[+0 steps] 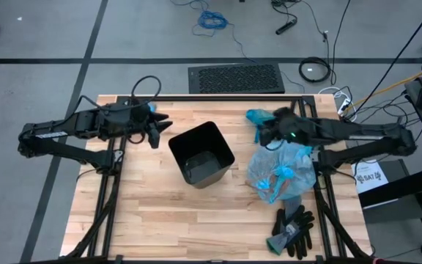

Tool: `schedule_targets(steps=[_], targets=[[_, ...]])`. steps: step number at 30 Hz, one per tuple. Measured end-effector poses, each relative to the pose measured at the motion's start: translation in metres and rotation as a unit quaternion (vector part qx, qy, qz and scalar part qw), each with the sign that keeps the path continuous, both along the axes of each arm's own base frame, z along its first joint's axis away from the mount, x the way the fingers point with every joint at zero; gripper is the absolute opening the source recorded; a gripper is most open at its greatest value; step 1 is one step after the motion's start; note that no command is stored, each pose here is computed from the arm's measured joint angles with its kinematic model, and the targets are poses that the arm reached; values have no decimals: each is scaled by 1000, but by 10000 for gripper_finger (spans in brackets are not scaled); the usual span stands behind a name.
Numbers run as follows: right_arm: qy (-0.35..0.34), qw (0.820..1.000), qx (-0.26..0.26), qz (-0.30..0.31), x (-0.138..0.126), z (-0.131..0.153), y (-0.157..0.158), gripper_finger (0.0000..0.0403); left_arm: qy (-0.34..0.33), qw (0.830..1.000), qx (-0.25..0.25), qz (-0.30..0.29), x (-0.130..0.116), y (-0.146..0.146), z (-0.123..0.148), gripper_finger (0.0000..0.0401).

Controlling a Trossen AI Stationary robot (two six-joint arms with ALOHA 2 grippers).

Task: Place trash/remove bag and relplace
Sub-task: Insert a new blue trash bag into the trash bin

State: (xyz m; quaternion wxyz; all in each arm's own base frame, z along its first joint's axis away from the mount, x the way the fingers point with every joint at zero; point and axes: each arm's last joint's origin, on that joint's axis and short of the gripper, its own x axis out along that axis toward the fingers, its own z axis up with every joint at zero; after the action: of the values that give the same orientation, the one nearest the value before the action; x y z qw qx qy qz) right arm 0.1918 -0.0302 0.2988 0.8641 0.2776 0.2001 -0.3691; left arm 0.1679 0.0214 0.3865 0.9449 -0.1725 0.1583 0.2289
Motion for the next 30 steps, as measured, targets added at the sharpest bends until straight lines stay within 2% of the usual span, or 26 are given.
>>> schedule_targets(steps=[5,10,13,17,24,27,30], targets=[[102,989,15,105,10,-20,-32,160,0,1000,0,10,0,3,0,152],[235,960,3,155,6,-18,-63,160,-5,1000,-10,26,-1,7,0,152],[307,930,-26,201,7,-8,-81,161,-5,999,-10,36,-2,9,0,152],[381,881,-53,274,13,4,-98,172,-9,998,-15,63,-2,13,0,152],[475,791,-19,386,30,-11,-111,220,-3,997,-15,80,1,19,-2,152],[490,771,-9,406,38,-23,-115,252,1,996,-20,83,4,20,-4,152],[498,761,-10,416,45,-33,-120,286,4,996,-27,88,7,22,-6,152]])
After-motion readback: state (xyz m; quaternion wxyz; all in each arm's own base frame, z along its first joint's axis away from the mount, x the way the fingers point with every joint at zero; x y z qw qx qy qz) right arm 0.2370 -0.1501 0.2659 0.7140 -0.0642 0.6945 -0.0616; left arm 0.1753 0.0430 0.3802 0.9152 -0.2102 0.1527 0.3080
